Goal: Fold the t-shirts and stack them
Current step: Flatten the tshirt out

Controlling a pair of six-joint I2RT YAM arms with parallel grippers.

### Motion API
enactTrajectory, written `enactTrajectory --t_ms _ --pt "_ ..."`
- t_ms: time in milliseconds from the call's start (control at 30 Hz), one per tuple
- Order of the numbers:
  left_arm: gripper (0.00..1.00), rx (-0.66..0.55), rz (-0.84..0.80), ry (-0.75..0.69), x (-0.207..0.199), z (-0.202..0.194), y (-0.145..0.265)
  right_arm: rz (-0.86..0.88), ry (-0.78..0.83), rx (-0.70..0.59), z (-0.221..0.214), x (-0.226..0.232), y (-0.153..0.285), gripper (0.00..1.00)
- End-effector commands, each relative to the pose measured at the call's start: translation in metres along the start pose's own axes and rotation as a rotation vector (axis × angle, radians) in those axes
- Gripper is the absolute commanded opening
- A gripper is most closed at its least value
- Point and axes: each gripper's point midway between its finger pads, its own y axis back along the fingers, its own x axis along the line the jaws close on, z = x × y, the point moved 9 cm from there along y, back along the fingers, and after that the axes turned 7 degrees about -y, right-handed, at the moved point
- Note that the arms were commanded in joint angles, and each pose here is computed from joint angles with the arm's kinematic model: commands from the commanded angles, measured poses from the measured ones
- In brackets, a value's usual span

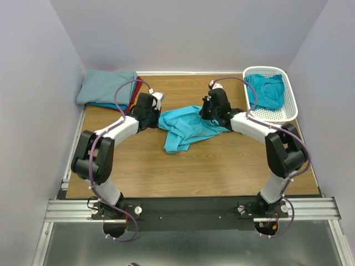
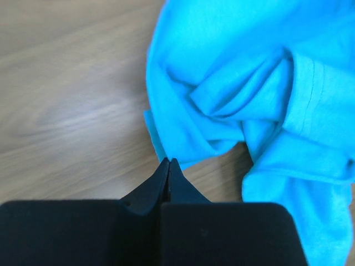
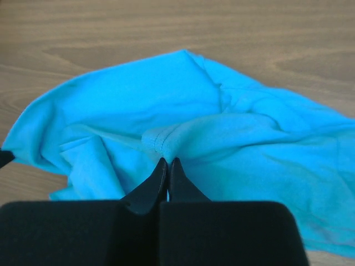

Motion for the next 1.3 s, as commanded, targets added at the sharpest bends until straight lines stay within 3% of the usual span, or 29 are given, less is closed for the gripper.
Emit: enactTrajectory --t_ms 0,267,500,733,900,1167,1267 --pt "0.0 -0.193 0.242 -0.047 0.017 0.043 0.06 0.024 0.008 -0.084 0.026 0.008 0.033 0.01" --pt "0.0 -0.39 0.608 -0.002 0.04 0.061 0.153 -0.049 0.047 -0.24 0.069 0.011 0.096 0.0" --pt "0.0 -0.602 0.727 0.049 0.044 0.055 0.215 -0.17 0.035 -0.495 0.116 0.005 0.175 0.02" --pt "0.0 -0.6 0.673 0.039 0.053 0.06 0.213 -0.256 0.044 -0.57 0.155 -0.002 0.181 0.02" --pt "0.0 -0.566 0.539 0.029 0.06 0.093 0.203 -0.237 0.041 -0.561 0.185 -0.008 0.158 0.0" --pt "0.0 -0.833 0.532 0.024 0.049 0.134 0.263 -0.252 0.061 -0.624 0.214 -0.006 0.165 0.0" --pt "0.0 -0.775 0.511 0.041 0.048 0.112 0.246 -0.24 0.04 -0.6 0.197 -0.011 0.17 0.01"
